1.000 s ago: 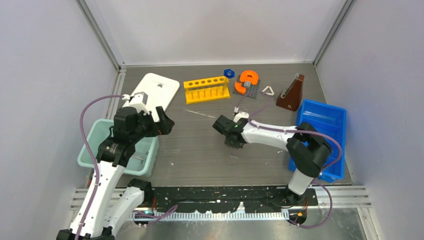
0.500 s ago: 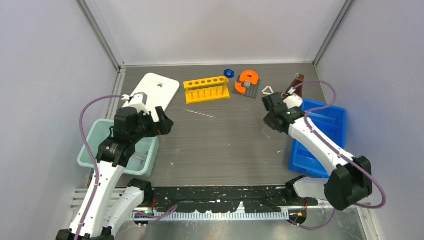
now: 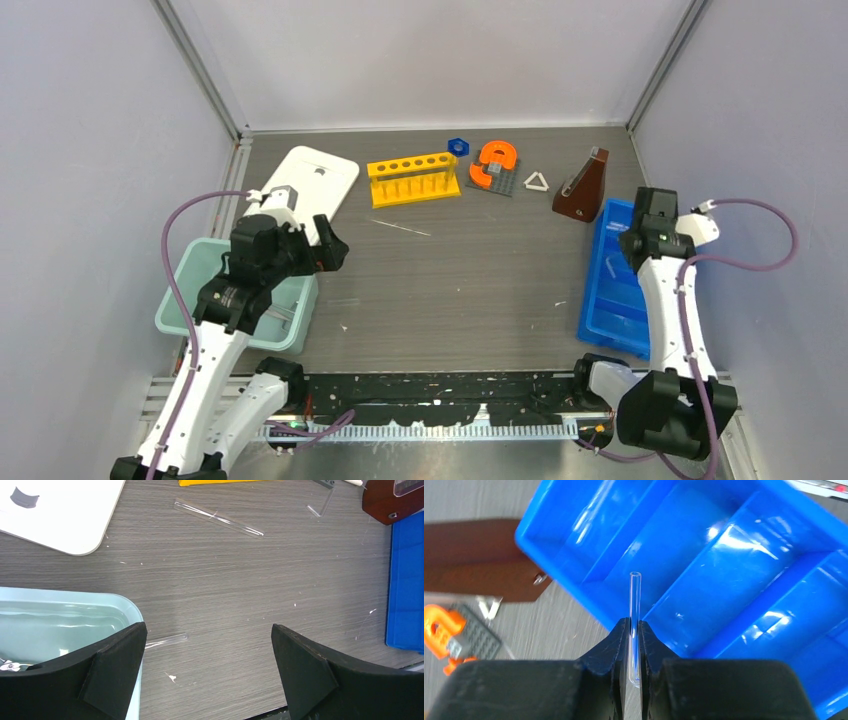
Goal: Organize the chemistry lab equipment
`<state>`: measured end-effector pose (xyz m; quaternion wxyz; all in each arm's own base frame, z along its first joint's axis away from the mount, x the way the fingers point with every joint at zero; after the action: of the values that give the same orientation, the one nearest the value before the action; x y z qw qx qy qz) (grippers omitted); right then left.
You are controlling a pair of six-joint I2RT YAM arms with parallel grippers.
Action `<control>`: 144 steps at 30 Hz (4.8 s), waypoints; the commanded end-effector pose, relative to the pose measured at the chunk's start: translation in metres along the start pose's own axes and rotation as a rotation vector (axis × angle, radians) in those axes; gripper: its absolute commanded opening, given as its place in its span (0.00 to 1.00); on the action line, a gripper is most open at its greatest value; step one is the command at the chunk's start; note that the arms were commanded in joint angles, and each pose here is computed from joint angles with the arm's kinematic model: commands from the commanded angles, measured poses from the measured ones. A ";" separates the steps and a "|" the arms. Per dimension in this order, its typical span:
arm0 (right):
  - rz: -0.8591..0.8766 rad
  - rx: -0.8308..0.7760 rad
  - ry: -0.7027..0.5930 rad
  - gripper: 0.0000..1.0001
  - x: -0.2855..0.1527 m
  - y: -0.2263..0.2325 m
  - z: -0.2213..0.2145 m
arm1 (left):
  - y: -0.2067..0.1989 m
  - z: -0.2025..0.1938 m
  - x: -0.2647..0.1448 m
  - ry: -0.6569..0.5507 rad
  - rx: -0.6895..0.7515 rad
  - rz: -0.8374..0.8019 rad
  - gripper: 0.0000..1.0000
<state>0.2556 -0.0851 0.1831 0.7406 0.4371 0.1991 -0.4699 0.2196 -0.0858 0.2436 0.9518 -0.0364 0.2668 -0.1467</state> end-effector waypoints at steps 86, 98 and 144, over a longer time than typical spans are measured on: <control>0.058 0.378 -0.153 0.31 0.029 -0.038 0.067 | 0.004 0.003 -0.003 -0.011 0.065 0.056 1.00; 0.323 0.103 -0.077 0.31 -0.013 0.021 0.023 | 0.000 0.006 -0.007 -0.041 0.067 0.033 1.00; 0.126 -0.426 0.181 0.46 0.084 0.161 -0.269 | -0.012 0.007 -0.016 -0.062 0.095 -0.022 1.00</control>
<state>0.4568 0.1224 0.0457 0.8243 0.3075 0.3510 -0.3207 0.2057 -0.0929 0.2480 0.9533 -0.0045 0.2521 -0.1660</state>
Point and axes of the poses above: each gripper's point midway between its finger pads, its own x axis out along the fingers, its own y axis along the line the jaws close on, z = x × y, the point moved 2 cm from there along -x, back along the fingers, and after that the axes turned 14 degrees about x, right-handed, at the moved point
